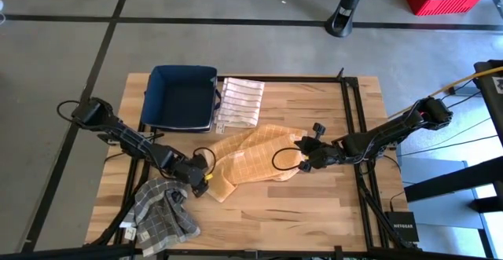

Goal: Fold towel
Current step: Fold the orange towel

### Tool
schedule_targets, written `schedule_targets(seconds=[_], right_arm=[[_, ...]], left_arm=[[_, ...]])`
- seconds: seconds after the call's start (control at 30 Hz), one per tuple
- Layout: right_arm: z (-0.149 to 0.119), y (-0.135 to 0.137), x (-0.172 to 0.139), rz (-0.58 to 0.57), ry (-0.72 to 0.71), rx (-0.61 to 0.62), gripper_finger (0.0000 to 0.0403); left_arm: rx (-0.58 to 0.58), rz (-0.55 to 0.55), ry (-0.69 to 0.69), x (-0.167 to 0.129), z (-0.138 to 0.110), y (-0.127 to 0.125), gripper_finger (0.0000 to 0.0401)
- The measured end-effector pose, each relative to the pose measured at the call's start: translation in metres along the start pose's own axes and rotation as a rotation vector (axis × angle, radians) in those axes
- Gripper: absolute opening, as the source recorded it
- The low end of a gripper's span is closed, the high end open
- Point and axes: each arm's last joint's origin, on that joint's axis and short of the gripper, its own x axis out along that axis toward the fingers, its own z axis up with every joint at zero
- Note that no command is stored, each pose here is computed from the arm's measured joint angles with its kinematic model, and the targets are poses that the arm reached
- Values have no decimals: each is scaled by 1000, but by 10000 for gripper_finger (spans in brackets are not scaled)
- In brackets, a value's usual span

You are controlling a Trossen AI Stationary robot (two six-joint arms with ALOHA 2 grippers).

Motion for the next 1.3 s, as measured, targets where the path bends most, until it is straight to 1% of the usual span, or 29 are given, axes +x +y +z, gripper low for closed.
schedule_targets(seconds=[0.07,0.13,0.23,0.3,0.33,0.4,0.5,0.57,0.6,0.7,0.8,0.83,0.9,1.0,1.2,1.3], right_arm=[[0,0,0,0,0,0,1],[0,0,0,0,-1,1,1],[0,0,0,0,-1,1,1],[0,0,0,0,-1,0,1],[0,0,0,0,0,0,1],[0,0,0,0,-1,0,1],[0,1,0,16,5,0,1],[0,2,0,73,24,4,1],[0,4,0,122,39,13,1],[0,10,-2,326,99,75,1],[0,16,-4,510,173,127,1],[-1,16,-5,535,190,147,1],[-1,16,-5,534,206,193,4],[-2,12,-2,528,250,252,31],[1,5,-7,563,446,272,142],[6,1,-10,546,490,298,188]], left_arm=[[39,-6,2,-2,0,0,126],[71,-8,2,-3,0,0,102],[109,-21,1,-4,0,0,48],[132,-7,-19,-4,1,0,14],[140,-2,-28,-4,1,0,8],[161,23,-35,-5,2,0,10],[223,75,-30,-13,7,-7,5],[264,143,3,-21,9,-10,3],[274,177,21,-26,9,-11,4],[311,238,60,-36,6,-16,3],[345,253,81,-39,-1,-18,3],[352,256,80,-40,-2,-19,4],[363,260,69,-40,-4,-19,4],[363,265,58,-40,-4,-19,2],[368,267,52,-40,-3,-19,2],[368,268,49,-40,-3,-19,3]])
